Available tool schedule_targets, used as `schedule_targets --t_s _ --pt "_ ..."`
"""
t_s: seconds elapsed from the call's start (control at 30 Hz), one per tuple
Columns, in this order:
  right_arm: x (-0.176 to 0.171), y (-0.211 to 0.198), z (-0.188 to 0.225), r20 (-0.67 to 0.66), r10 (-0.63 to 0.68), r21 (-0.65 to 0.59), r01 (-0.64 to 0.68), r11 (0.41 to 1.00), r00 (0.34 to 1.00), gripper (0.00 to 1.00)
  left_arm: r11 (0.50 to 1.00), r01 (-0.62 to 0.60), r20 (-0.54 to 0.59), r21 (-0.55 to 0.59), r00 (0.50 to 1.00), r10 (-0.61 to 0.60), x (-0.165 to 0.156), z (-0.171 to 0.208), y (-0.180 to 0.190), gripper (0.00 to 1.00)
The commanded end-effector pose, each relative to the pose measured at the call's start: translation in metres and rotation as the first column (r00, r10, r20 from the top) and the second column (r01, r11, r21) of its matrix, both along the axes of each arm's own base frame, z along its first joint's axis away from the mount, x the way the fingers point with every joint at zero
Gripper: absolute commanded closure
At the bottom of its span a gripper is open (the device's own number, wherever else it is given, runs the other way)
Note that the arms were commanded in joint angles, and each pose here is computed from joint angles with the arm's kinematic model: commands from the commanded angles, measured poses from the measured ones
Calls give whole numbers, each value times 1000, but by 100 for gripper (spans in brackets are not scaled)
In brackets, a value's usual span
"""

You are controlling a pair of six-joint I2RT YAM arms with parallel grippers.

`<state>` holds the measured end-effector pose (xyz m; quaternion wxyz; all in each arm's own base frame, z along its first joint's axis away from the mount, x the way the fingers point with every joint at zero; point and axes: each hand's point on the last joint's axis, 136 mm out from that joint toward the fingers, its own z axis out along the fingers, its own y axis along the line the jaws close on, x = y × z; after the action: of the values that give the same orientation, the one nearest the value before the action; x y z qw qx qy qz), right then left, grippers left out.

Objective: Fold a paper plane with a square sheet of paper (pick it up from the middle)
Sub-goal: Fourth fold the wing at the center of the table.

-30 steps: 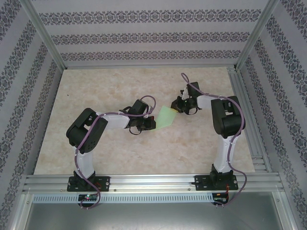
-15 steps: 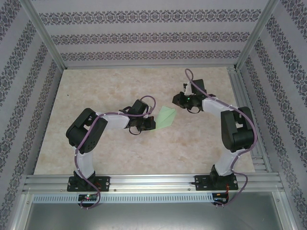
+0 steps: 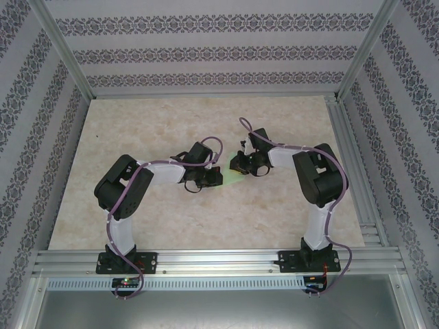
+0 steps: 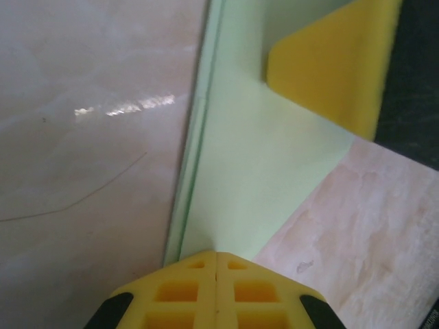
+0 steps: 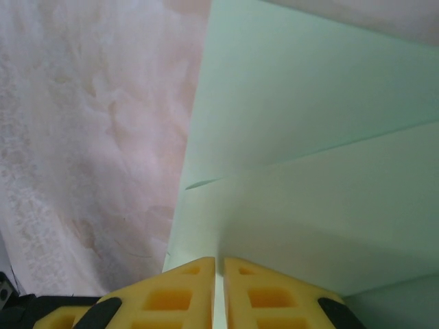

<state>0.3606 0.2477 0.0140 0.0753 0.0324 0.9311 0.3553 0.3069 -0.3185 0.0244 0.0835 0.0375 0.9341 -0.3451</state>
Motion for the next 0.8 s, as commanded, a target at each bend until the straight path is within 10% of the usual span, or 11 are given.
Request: schedule_targets --t_s 0.0,0.77 --pt "-8 -9 -26 -66 9 -73 -14 997 998 86 997 38 28 -74 999 -36 7 30 -11 93" --pt "-21 -21 -52 -149 34 -159 -58 985 988 86 981 180 -82 75 981 -173 -3 -14 5 90"
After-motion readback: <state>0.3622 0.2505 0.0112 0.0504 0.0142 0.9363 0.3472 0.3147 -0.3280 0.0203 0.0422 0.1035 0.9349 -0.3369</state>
